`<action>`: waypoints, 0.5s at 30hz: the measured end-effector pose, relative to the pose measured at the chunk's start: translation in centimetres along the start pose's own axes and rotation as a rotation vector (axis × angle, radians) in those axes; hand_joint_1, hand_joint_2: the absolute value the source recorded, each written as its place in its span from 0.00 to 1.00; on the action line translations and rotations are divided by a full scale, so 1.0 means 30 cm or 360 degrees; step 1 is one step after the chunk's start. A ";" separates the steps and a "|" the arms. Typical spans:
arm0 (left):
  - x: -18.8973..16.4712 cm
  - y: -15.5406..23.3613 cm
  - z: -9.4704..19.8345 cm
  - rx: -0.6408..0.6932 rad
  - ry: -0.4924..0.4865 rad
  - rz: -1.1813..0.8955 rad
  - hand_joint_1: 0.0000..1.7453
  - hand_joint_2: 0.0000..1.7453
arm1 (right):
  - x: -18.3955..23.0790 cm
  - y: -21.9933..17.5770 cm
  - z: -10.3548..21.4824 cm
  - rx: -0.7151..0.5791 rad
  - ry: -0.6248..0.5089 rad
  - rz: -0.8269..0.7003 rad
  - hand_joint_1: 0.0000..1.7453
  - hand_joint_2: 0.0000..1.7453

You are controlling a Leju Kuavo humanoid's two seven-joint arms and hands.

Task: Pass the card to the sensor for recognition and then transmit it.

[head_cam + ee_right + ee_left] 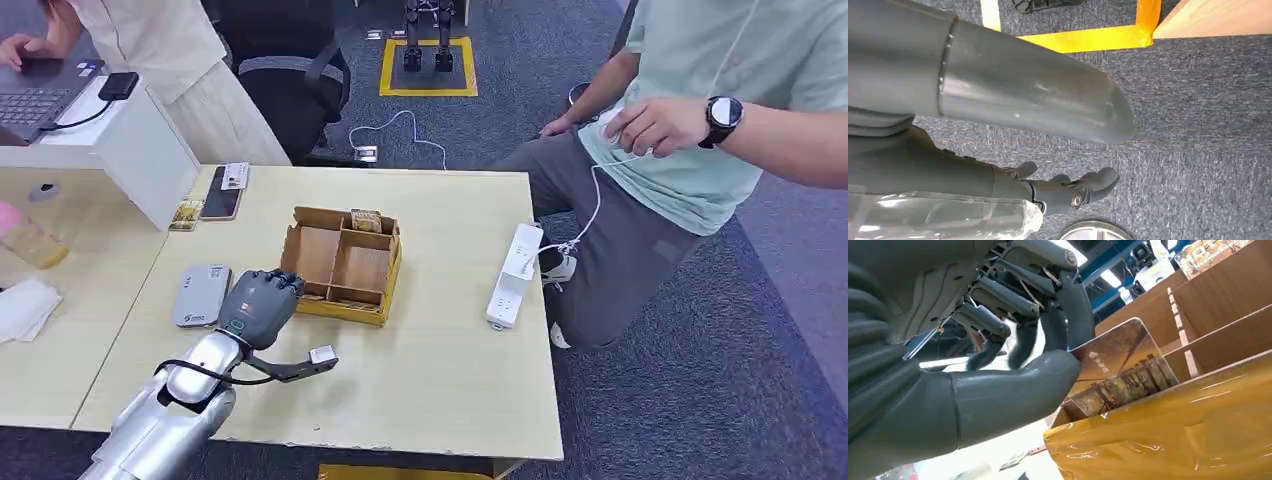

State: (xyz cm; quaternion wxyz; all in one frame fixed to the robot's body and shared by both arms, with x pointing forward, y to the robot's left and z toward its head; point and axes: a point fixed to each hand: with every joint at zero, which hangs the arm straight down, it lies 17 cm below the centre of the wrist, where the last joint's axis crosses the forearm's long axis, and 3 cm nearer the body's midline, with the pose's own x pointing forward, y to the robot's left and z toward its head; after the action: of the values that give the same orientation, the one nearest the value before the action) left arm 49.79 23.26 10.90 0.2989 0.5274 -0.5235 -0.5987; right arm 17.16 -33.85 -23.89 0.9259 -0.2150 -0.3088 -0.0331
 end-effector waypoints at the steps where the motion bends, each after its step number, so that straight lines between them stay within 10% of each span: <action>1: 0.000 -0.001 0.000 -0.0001 0.0000 0.0001 1.00 1.00 | 0.000 0.000 0.000 0.0000 0.0000 0.0000 0.00 0.00; 15: -0.007 0.001 -0.003 -0.0004 0.0008 0.0072 1.00 1.00 | 0.000 -0.003 -0.001 -0.0007 0.0000 0.0003 0.00 0.00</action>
State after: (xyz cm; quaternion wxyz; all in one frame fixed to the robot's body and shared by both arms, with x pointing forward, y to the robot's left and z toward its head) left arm 49.92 23.41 10.99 0.3143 0.5165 -0.5339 -0.5911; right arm 17.16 -33.94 -23.87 0.9255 -0.2174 -0.3086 -0.0328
